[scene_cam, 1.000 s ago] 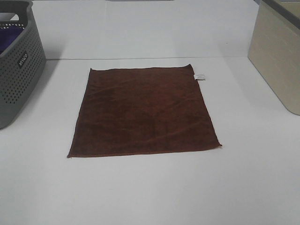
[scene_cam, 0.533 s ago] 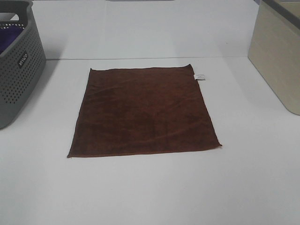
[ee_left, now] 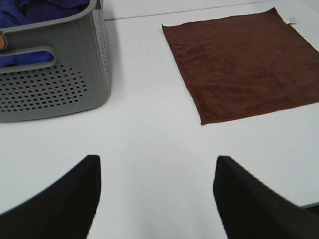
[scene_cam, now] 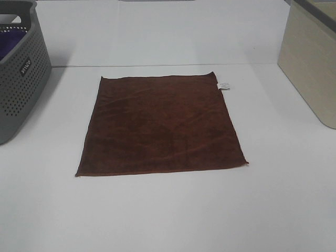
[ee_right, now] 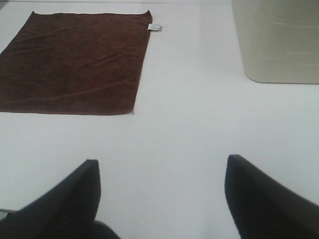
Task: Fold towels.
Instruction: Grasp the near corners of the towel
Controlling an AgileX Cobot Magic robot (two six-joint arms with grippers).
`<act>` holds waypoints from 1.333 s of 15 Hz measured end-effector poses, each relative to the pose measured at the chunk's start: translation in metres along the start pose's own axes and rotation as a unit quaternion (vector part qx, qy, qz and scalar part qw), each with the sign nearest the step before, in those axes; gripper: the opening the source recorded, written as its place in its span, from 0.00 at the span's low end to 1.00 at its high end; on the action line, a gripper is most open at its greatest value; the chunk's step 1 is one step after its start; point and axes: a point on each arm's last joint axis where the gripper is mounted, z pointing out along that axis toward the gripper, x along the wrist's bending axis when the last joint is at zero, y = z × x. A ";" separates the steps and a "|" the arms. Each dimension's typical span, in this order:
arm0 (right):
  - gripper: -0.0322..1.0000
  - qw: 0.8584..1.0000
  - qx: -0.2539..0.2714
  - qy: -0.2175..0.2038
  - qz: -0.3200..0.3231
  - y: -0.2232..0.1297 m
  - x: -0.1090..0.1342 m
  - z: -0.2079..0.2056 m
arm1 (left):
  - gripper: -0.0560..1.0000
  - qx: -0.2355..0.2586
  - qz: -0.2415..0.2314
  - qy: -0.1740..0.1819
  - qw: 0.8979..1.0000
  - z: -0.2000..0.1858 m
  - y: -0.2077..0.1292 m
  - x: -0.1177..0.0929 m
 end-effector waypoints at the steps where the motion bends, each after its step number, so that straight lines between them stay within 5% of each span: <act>1: 0.68 1.000 0.000 0.001 0.001 0.000 0.000 0.000 | 0.64 -0.020 0.002 0.005 1.000 -0.002 0.004 0.001; 4: 0.68 0.999 -0.020 0.017 0.019 0.009 0.003 0.000 | 0.64 -0.134 -0.007 0.015 0.991 0.003 0.031 0.004; 6: 0.68 0.998 -0.041 0.026 0.037 0.030 0.001 0.010 | 0.64 -0.144 -0.031 0.006 0.989 0.021 0.039 0.006; 9: 0.68 0.996 0.044 0.027 0.070 0.060 -0.008 0.062 | 0.64 -0.038 -0.107 -0.032 0.993 0.069 0.039 0.006; 11: 0.68 0.987 0.129 0.035 0.090 0.063 -0.012 0.096 | 0.64 0.018 -0.164 -0.048 0.985 0.097 0.042 0.006; 14: 0.68 0.964 0.238 0.034 0.117 0.058 -0.018 0.148 | 0.64 0.111 -0.244 -0.046 0.962 0.145 0.037 0.009; 20: 0.68 0.936 0.313 0.052 0.153 0.063 -0.023 0.222 | 0.64 0.266 -0.302 -0.022 0.915 0.239 0.013 0.017</act>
